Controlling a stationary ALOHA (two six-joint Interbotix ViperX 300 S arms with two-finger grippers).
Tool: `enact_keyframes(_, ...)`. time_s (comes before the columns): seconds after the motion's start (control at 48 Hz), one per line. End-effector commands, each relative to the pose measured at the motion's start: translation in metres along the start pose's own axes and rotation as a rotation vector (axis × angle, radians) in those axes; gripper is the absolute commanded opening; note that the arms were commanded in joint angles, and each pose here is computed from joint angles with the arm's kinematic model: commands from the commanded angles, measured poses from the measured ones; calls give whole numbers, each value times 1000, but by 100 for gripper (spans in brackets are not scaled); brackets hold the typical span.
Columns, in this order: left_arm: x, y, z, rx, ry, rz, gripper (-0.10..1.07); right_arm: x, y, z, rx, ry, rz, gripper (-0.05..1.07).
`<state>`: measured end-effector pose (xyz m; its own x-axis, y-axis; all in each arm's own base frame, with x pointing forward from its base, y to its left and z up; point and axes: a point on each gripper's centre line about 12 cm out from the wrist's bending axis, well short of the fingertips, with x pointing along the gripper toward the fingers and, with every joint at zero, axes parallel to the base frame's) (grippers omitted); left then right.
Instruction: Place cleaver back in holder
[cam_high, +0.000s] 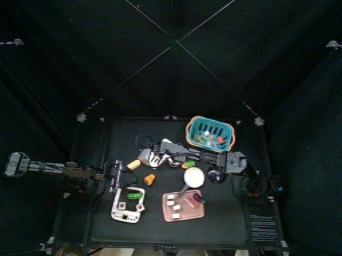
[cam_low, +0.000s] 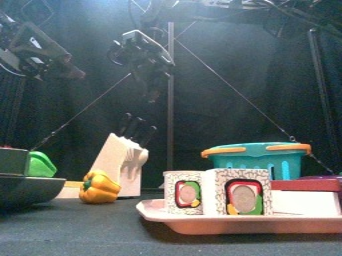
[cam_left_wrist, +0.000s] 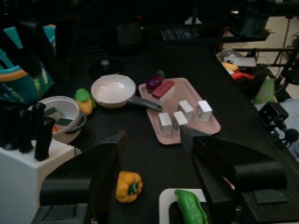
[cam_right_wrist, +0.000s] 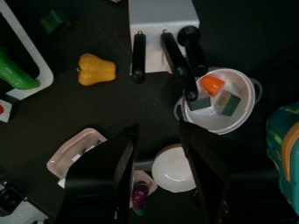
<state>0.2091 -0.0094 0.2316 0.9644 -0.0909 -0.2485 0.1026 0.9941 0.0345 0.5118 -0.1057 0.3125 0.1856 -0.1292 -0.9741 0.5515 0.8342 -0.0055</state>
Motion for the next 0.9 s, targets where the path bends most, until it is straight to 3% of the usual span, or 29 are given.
enact_keyframes(0.0,1,1,5,-3,-12,2,88,-23,-4,2,8,-49,17,78)
enact_keyframes(0.167,1,1,5,-4,-12,2,88,-30,-4,-2,1,-51,4,78)
enact_keyframes(0.562,1,1,3,-12,-8,3,88,-31,-12,-28,-30,-7,-161,78)
enact_keyframes(0.875,1,4,3,-19,-8,17,88,-25,-12,-35,-37,-39,-135,78)
